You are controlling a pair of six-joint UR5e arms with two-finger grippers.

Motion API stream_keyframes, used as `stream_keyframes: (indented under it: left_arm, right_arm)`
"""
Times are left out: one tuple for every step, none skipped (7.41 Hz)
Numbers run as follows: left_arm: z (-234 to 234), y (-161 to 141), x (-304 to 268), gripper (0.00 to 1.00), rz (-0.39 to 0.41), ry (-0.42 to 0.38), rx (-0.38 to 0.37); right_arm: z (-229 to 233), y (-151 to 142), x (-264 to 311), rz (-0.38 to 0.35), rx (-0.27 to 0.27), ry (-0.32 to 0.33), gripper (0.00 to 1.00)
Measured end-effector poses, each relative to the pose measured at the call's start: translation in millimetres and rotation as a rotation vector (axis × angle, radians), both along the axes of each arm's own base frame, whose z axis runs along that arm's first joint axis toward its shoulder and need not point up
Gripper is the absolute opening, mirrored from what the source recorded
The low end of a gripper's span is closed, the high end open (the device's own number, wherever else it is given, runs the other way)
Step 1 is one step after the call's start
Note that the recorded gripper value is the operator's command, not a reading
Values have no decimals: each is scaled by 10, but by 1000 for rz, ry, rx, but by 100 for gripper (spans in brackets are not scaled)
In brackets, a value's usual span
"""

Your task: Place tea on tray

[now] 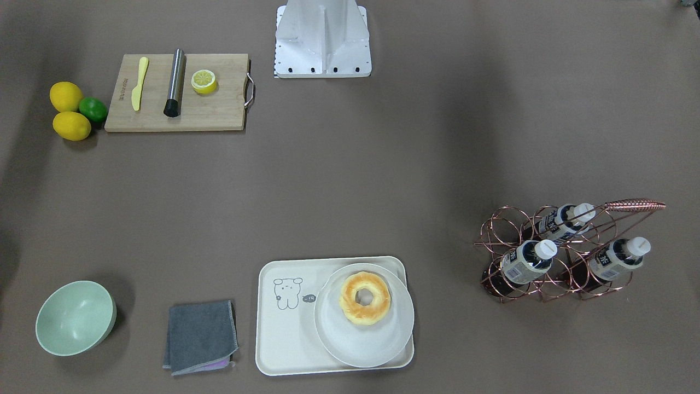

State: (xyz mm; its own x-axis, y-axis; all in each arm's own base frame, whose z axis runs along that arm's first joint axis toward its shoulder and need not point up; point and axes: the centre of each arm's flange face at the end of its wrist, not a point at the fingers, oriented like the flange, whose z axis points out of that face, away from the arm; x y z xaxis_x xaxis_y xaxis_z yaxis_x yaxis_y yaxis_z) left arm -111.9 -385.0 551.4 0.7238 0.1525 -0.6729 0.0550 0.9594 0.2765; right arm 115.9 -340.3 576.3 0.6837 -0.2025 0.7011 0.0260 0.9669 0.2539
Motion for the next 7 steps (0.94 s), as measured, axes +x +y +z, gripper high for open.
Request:
stream_keyframes:
  left_arm:
    - [0, -1, 2, 97, 0, 0, -1]
    - [-2, -1, 3, 98, 0, 0, 0]
    - [-20, 1, 4, 98, 1, -1, 4]
    - [-38, 4, 5, 97, 3, -2, 10]
    - [-45, 6, 6, 97, 5, -2, 12]
    - [-49, 6, 16, 95, 5, -1, 7]
    - [-79, -5, 29, 94, 4, 0, 8]
  right_arm:
    - [-3, 1, 0, 0, 1, 0, 100]
    - [-4, 1, 0, 0, 1, 0, 100]
    - [-4, 2, -1, 0, 1, -1, 100]
    - [-6, 9, -3, 0, 1, -5, 100]
    - [-11, 15, -5, 1, 2, -10, 100]
    - [-17, 15, -6, 1, 3, -11, 100]
    - [-23, 18, -6, -1, 6, -11, 100]
